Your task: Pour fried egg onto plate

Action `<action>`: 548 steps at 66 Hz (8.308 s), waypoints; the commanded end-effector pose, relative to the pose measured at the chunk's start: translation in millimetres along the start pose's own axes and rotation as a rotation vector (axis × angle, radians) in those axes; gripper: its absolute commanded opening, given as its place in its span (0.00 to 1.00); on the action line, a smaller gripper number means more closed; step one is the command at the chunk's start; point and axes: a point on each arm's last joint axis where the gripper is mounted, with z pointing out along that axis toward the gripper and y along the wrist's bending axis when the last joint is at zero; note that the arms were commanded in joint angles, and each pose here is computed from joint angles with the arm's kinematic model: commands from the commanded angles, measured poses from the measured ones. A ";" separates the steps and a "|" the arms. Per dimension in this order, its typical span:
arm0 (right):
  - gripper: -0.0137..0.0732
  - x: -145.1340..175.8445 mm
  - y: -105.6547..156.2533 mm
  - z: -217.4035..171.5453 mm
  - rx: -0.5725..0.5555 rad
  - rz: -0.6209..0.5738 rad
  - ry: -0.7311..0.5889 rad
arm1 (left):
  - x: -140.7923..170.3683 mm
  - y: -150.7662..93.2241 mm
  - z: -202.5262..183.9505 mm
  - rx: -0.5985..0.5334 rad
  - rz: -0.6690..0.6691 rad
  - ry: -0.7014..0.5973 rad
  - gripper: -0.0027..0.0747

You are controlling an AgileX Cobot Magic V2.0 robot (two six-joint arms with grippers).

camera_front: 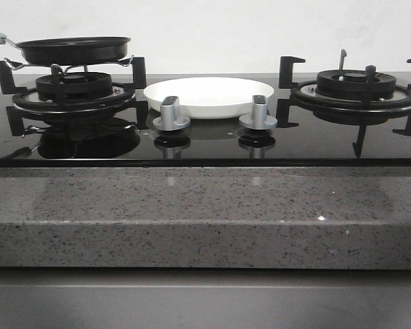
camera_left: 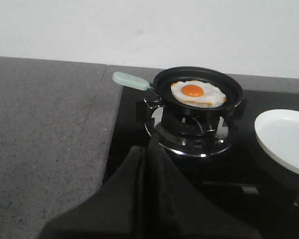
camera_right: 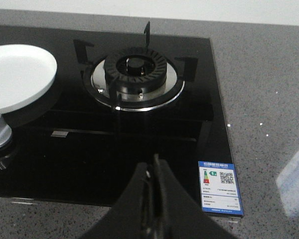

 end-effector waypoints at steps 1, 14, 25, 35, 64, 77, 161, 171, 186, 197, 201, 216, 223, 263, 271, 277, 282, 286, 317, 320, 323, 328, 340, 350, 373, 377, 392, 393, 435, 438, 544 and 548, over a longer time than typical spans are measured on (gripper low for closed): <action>0.09 -13.8 -0.9 3.5 0.010 -0.013 -0.054 | -14.0 -2.1 5.1 0.013 -0.001 -0.060 0.01; 0.09 -13.2 -1.0 13.0 0.010 -0.012 -0.021 | -7.7 -1.9 19.6 0.006 0.001 0.015 0.01; 0.09 -13.0 -1.0 14.2 0.010 -0.012 -0.017 | -6.3 -2.0 25.4 0.004 0.002 0.037 0.01; 0.11 -13.2 -1.0 14.1 0.010 -0.012 -0.019 | -6.6 -2.1 25.9 0.004 0.002 0.035 0.02; 0.62 -15.6 -1.0 14.5 0.010 -0.012 -0.045 | -8.1 -2.3 26.3 0.006 0.002 0.019 0.64; 0.61 -16.1 -0.2 21.5 0.000 0.007 -0.018 | -8.1 -2.3 26.3 0.006 0.002 0.019 0.63; 0.61 -96.8 113.0 262.6 -0.311 -0.118 0.361 | -7.0 -2.1 26.3 0.005 0.002 0.030 0.57; 0.61 -95.5 118.4 289.1 -0.304 -0.147 0.406 | -7.0 -2.1 26.3 0.005 0.002 0.030 0.57; 0.61 -93.0 124.0 312.2 -0.306 -0.170 0.486 | -6.8 -2.1 26.3 0.004 0.002 0.033 0.57; 0.61 -97.7 124.9 318.4 -0.305 -0.181 0.506 | -6.8 -2.1 26.3 0.004 0.002 0.033 0.57; 0.61 -95.8 124.8 322.2 -0.305 -0.184 0.535 | -6.8 -2.1 26.3 0.004 0.002 0.033 0.57; 0.61 -88.2 118.8 332.1 -0.336 -0.112 0.622 | -6.5 -2.1 26.3 0.004 0.002 0.035 0.57; 0.57 -84.8 115.7 336.6 -0.346 -0.082 0.646 | -6.5 -2.1 26.3 0.004 0.002 0.035 0.57; 0.11 -88.0 117.1 334.9 -0.368 -0.055 0.647 | -6.5 -2.1 26.3 0.004 0.002 0.035 0.57; 0.08 -99.3 118.1 332.1 -0.376 -0.052 0.608 | -6.5 -2.1 26.3 0.004 0.002 0.035 0.57; 0.08 -114.7 120.1 327.2 -0.393 -0.039 0.557 | -6.5 -2.1 26.3 0.004 0.002 0.035 0.57; 0.08 -131.7 122.1 319.1 -0.414 -0.018 0.507 | -6.5 -2.1 26.3 0.004 0.002 0.036 0.57; 0.08 -142.8 122.9 311.6 -0.427 -0.005 0.477 | -6.5 -2.1 26.3 0.004 0.002 0.036 0.57; 0.08 -168.9 139.1 205.8 -0.528 -0.013 0.449 | -6.5 -2.1 26.3 0.004 0.002 0.036 0.57; 0.08 -164.5 140.4 192.9 -0.535 -0.013 0.444 | -6.5 -2.1 26.3 0.004 0.002 0.036 0.57; 0.08 -160.0 140.4 183.7 -0.537 -0.011 0.434 | -6.5 -2.1 26.3 0.004 0.002 0.036 0.57; 0.08 -150.9 136.1 172.5 -0.529 -0.001 0.425 | -6.5 -2.1 26.3 0.004 0.002 0.036 0.57; 0.08 -118.8 125.8 164.3 -0.488 0.007 0.453 | -6.5 -2.1 26.3 0.004 0.002 0.036 0.57; 0.08 -99.0 125.4 179.4 -0.461 0.020 0.464 | -6.5 -2.1 26.3 0.004 0.002 0.036 0.57; 0.08 -76.2 129.5 217.5 -0.420 0.027 0.484 | -6.5 -2.1 26.3 0.004 0.002 0.036 0.57; 0.08 -72.5 130.3 222.0 -0.417 0.026 0.499 | -6.5 -2.1 26.3 0.004 0.002 0.036 0.57; 0.08 -68.0 131.1 226.2 -0.415 0.024 0.521 | -6.5 -2.1 26.3 0.004 0.002 0.036 0.57; 0.08 -68.0 131.1 226.2 -0.415 0.024 0.521 | -6.5 -2.1 26.3 0.004 0.002 0.036 0.57; 0.08 -68.0 131.1 226.2 -0.415 0.024 0.521 | -35.4 2.2 39.3 -0.073 0.125 0.092 0.85; 0.08 -68.0 131.1 226.2 -0.415 0.024 0.521 | -40.2 2.5 45.5 -0.083 0.132 0.123 0.85; 0.08 -68.0 131.1 226.2 -0.415 0.024 0.520 | -41.0 86.4 314.2 0.477 -0.948 0.275 0.75; 0.08 -68.0 131.1 226.2 -0.415 0.024 0.520 | -38.0 83.9 318.3 0.495 -0.949 0.293 0.73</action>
